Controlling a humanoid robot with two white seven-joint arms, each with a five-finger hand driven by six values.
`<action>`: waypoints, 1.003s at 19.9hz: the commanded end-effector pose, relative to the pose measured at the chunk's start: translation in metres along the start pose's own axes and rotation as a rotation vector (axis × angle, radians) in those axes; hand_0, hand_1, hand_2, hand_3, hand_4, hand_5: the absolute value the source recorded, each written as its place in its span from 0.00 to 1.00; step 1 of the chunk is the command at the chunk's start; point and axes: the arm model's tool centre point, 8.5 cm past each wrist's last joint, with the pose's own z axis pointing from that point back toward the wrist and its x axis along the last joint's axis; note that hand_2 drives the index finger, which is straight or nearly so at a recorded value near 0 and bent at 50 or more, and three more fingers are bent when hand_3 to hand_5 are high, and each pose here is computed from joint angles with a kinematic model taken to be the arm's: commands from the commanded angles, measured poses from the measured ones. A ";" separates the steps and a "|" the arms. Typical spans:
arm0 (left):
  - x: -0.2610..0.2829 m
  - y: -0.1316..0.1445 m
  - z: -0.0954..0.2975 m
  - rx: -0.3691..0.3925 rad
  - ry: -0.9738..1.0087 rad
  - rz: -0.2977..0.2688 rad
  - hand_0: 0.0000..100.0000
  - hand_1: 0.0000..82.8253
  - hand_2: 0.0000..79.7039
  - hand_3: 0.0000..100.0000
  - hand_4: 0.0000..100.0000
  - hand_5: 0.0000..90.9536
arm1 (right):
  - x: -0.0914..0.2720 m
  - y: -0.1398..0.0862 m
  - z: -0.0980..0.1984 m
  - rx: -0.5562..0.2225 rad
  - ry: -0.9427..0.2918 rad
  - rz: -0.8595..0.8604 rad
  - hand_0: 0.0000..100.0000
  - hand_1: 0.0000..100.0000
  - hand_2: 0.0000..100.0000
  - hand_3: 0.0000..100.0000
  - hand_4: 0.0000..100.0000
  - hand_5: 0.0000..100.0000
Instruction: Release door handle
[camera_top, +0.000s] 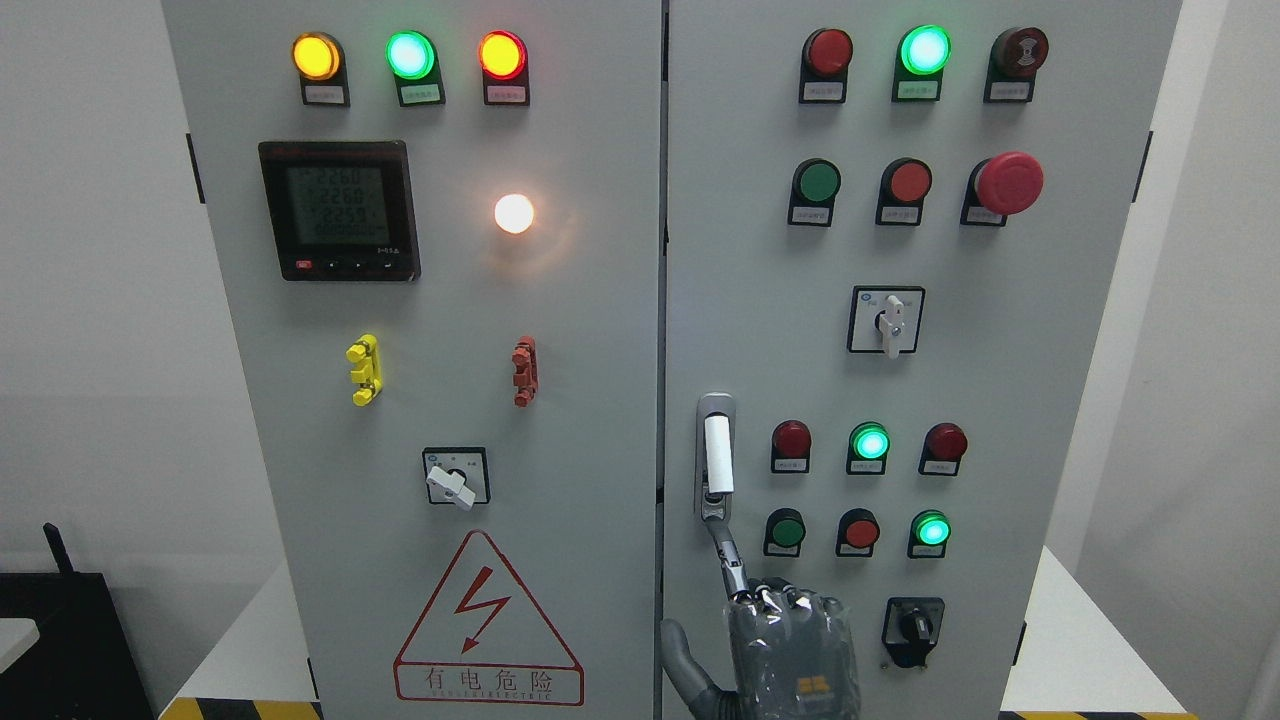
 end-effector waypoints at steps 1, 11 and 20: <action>0.005 -0.001 -0.001 -0.004 -0.015 -0.013 0.12 0.47 0.00 0.00 0.00 0.00 | -0.013 -0.005 0.008 -0.017 0.052 -0.023 0.37 0.44 0.44 0.87 0.81 0.96; 0.005 -0.001 -0.001 -0.004 -0.015 -0.013 0.12 0.47 0.00 0.00 0.00 0.00 | -0.012 -0.026 -0.025 -0.083 0.037 -0.062 0.30 0.31 1.00 1.00 1.00 0.97; 0.005 -0.002 -0.001 -0.005 -0.015 -0.013 0.12 0.47 0.00 0.00 0.00 0.00 | -0.013 -0.023 -0.021 -0.071 0.045 -0.065 0.28 0.31 1.00 1.00 1.00 0.98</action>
